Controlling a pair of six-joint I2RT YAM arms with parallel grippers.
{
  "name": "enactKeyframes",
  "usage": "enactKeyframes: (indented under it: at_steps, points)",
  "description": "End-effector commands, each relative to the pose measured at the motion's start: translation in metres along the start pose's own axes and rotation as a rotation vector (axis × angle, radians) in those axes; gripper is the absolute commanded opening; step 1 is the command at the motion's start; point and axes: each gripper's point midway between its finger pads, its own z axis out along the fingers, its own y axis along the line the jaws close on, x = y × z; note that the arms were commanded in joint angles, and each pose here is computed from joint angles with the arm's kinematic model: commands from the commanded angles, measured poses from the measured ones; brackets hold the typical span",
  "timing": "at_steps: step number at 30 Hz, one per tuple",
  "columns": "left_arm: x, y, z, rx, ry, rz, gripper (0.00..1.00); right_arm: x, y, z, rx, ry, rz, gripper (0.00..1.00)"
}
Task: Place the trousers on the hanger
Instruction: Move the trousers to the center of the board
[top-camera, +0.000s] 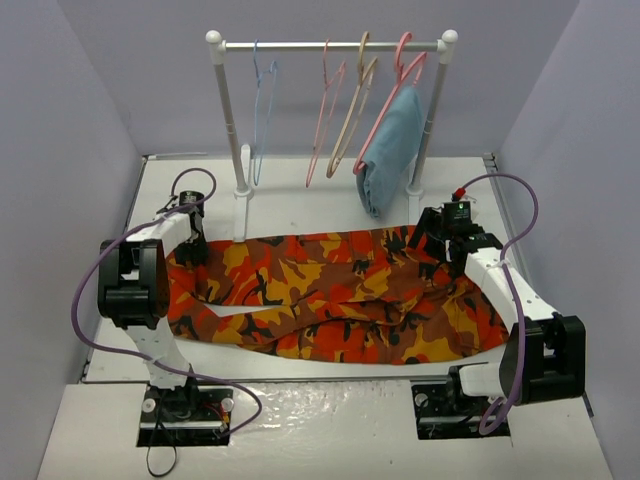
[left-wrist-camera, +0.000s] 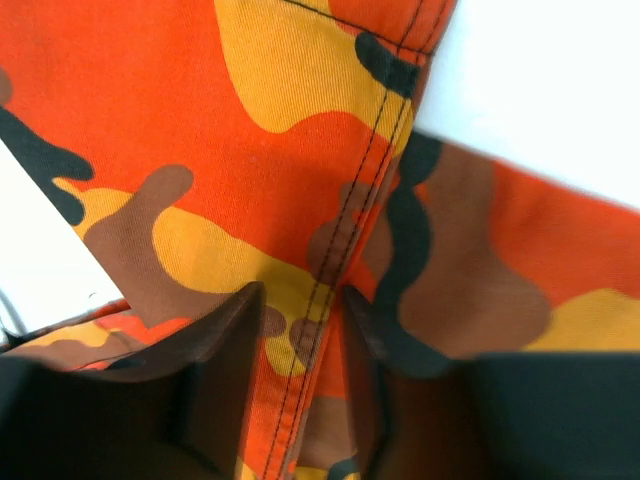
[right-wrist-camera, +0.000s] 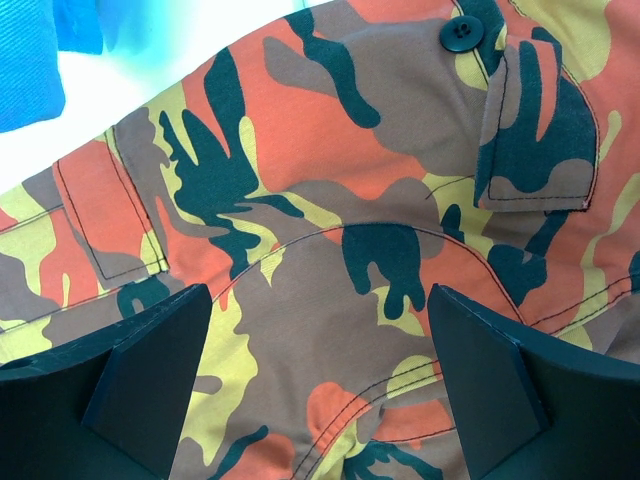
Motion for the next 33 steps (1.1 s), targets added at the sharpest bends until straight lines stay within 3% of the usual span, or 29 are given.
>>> enactKeyframes:
  at_steps: [1,4,7,13,17,21,24,28,30,33]
  points:
    - [0.006,0.018,-0.004,-0.081,0.028,0.020,0.28,-0.016,0.010,-0.004,-0.025,-0.040,-0.004,0.87]
    - [0.008,0.021,-0.005,-0.099,0.029,0.021,0.20,-0.016,0.010,-0.002,-0.025,-0.038,-0.004,0.87]
    - [0.000,0.026,-0.013,-0.107,-0.001,0.030,0.00,-0.015,0.009,-0.002,-0.023,-0.038,-0.004,0.87]
    - [-0.026,0.059,-0.046,-0.124,-0.145,-0.086,0.00,-0.016,0.009,-0.002,-0.020,-0.042,-0.003,0.86]
    - [-0.033,0.106,-0.072,-0.101,-0.293,-0.367,0.00,-0.017,0.010,-0.002,-0.024,-0.042,0.002,0.86]
    - [-0.014,0.145,-0.071,-0.120,-0.323,-0.586,0.00,-0.017,0.010,-0.002,-0.025,-0.040,0.004,0.86]
    - [0.014,0.150,-0.052,-0.100,-0.242,-0.727,0.11,-0.016,0.010,-0.001,-0.024,-0.037,0.005,0.86]
    - [0.037,0.163,-0.045,-0.086,-0.200,-0.908,0.39,-0.016,0.010,-0.002,-0.024,-0.039,0.004,0.86]
    - [0.035,0.158,-0.049,-0.048,-0.201,-0.939,0.56,-0.016,0.010,-0.003,-0.025,-0.040,0.005,0.86]
    - [0.021,0.145,-0.054,0.040,-0.210,-0.945,0.64,-0.018,0.011,-0.003,-0.026,-0.046,0.007,0.86]
